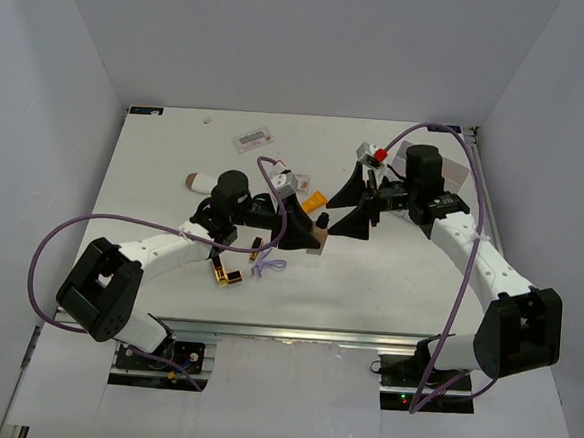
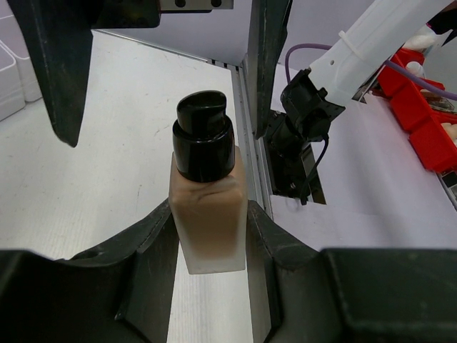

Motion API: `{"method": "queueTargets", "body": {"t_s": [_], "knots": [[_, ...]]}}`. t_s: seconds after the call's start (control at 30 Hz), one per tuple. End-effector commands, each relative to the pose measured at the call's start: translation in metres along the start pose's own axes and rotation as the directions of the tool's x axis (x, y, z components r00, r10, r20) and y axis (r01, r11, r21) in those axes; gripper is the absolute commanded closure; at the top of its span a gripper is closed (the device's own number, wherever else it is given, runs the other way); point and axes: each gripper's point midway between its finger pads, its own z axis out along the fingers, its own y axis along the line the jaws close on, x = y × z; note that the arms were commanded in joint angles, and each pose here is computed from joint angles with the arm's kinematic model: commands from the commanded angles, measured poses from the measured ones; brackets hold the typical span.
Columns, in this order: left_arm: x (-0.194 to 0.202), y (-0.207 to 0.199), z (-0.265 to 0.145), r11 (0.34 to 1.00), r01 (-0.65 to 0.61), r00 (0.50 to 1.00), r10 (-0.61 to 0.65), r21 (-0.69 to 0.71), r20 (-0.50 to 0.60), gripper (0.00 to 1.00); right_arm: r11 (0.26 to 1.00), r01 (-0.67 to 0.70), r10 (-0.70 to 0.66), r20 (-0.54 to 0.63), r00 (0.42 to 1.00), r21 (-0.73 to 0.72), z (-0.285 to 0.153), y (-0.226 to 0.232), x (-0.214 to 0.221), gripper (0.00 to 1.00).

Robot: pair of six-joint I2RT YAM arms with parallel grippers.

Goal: Organize the makeup

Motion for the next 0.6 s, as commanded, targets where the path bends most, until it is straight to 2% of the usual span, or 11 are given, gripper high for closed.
{"method": "queueTargets", "body": {"t_s": [0.0,0.2,0.33,0.57], "knots": [[-0.016,-0.018,0.001,0.995,-0.078,0.997,0.076,0.061,0.032,1.0,0.997,0.074,-0.074,-0.039,0.996,-0.011,0.008,0.001,-0.005,0.1],[-0.015,-0.016,0.001,0.996,-0.078,0.997,0.076,0.052,0.028,1.0,0.995,0.1,-0.1,-0.085,0.991,-0.006,0.017,0.003,0.002,0.08],[-0.015,-0.014,0.001,0.996,-0.076,0.997,0.075,0.045,0.025,1.0,0.994,0.108,-0.108,-0.099,0.989,0.002,0.019,0.005,0.006,0.0],[-0.013,-0.012,0.002,0.997,-0.069,0.997,0.068,0.038,0.021,1.0,0.992,0.122,-0.119,-0.111,0.987,0.021,0.019,0.003,0.005,0.37]]}}
